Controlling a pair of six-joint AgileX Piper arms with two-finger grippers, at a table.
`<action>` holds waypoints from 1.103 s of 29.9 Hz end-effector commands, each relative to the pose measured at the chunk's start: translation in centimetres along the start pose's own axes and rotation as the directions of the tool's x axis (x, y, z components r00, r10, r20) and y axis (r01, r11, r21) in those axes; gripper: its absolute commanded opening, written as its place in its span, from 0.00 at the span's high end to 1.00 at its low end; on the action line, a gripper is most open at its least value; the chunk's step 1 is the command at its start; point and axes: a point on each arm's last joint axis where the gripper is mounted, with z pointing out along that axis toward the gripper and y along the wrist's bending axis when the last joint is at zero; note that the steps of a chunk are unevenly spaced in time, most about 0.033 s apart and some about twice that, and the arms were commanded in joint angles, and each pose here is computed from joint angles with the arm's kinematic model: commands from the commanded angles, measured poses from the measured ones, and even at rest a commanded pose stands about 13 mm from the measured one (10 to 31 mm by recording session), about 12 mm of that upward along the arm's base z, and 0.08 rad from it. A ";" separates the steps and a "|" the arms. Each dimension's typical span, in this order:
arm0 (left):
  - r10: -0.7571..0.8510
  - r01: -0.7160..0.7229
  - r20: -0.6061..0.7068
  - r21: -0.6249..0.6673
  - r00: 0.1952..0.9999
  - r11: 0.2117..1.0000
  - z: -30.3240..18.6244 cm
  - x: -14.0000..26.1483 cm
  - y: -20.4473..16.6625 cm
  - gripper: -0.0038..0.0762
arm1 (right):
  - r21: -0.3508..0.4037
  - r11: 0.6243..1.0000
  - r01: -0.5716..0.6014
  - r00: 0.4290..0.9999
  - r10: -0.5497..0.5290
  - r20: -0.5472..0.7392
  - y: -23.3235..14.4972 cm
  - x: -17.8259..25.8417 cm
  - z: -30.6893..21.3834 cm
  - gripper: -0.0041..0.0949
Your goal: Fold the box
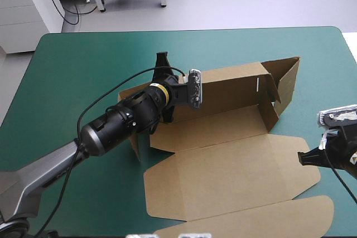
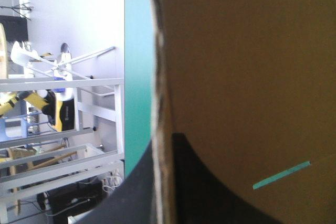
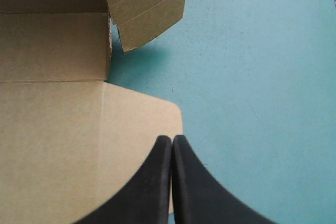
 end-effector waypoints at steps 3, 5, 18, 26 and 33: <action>0.107 -0.097 0.084 -0.111 0.991 0.989 -2.4 -0.2 -0.3 0.96 | 0.035 0.999 -0.008 0.995 0.005 0.099 -0.4 -1.1 -0.9 0.98; 0.112 -0.103 0.083 -0.101 0.990 0.990 -2.2 -0.1 -0.7 0.96 | 0.033 0.999 -0.009 0.995 0.006 0.099 -0.4 -1.1 -0.9 0.98; 0.068 -0.062 0.073 -0.080 0.995 0.995 -0.9 0.6 -3.3 0.96 | -0.007 0.999 -0.040 0.980 0.041 0.195 -0.2 -2.3 -1.0 0.89; 0.068 -0.063 0.076 -0.068 0.995 0.996 0.2 0.3 -3.8 0.96 | -0.018 0.998 -0.056 0.964 0.059 0.260 -0.9 -6.0 -2.8 0.28; 0.074 -0.070 0.077 -0.058 0.994 0.996 0.7 0.2 -4.1 0.96 | -0.011 0.998 -0.069 0.959 0.069 0.275 -1.9 -10.6 -2.0 0.09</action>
